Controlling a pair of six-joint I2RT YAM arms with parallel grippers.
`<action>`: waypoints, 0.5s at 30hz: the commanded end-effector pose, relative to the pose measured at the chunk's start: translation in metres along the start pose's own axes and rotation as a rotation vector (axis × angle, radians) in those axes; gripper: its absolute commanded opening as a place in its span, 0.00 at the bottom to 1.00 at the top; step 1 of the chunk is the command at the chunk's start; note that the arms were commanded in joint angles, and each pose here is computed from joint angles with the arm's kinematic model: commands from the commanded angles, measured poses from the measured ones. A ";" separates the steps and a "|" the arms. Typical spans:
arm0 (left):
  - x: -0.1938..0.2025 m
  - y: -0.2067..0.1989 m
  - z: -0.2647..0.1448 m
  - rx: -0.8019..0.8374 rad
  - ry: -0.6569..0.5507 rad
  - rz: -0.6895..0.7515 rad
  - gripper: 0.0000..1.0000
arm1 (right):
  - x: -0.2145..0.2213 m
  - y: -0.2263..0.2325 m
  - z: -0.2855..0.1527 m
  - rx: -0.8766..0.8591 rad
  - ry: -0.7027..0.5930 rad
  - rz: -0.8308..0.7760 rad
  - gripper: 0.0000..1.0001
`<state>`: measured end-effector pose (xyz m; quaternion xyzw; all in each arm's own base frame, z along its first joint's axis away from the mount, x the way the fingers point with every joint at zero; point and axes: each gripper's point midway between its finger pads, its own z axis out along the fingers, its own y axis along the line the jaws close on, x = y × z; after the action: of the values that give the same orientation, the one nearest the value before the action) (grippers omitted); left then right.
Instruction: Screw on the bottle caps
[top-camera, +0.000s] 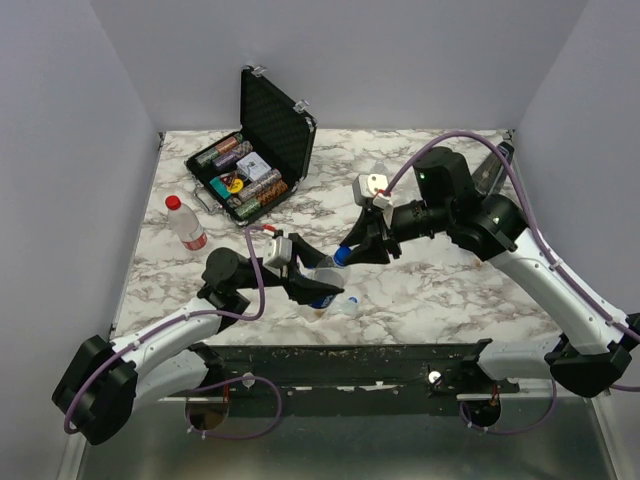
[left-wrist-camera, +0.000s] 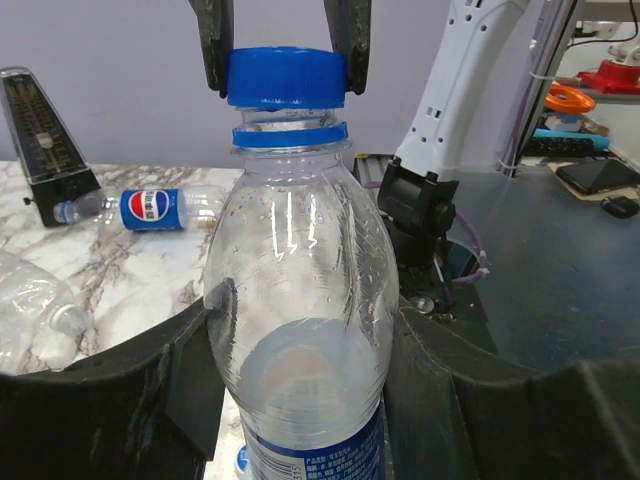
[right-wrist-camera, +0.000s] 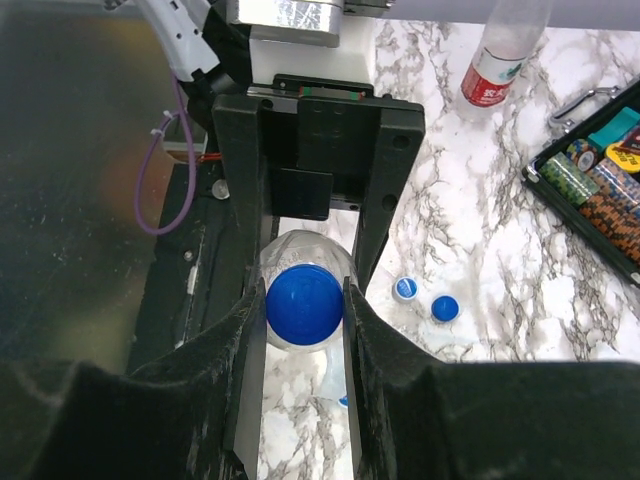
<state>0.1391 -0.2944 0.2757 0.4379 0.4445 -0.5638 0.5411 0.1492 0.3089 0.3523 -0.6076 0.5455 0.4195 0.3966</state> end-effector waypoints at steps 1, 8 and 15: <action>-0.032 -0.012 0.005 0.087 -0.087 0.113 0.00 | 0.034 0.013 0.009 -0.108 0.108 0.073 0.06; -0.027 -0.012 0.005 0.089 -0.064 0.117 0.00 | 0.043 0.009 0.017 -0.156 0.145 0.082 0.06; -0.040 0.001 -0.005 -0.046 -0.129 0.204 0.00 | 0.054 -0.001 0.023 -0.093 0.152 0.121 0.05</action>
<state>0.1363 -0.2922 0.2567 0.4450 0.4637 -0.5679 0.5142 0.1504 0.3124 0.3314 -0.6351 0.5436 0.4267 0.3451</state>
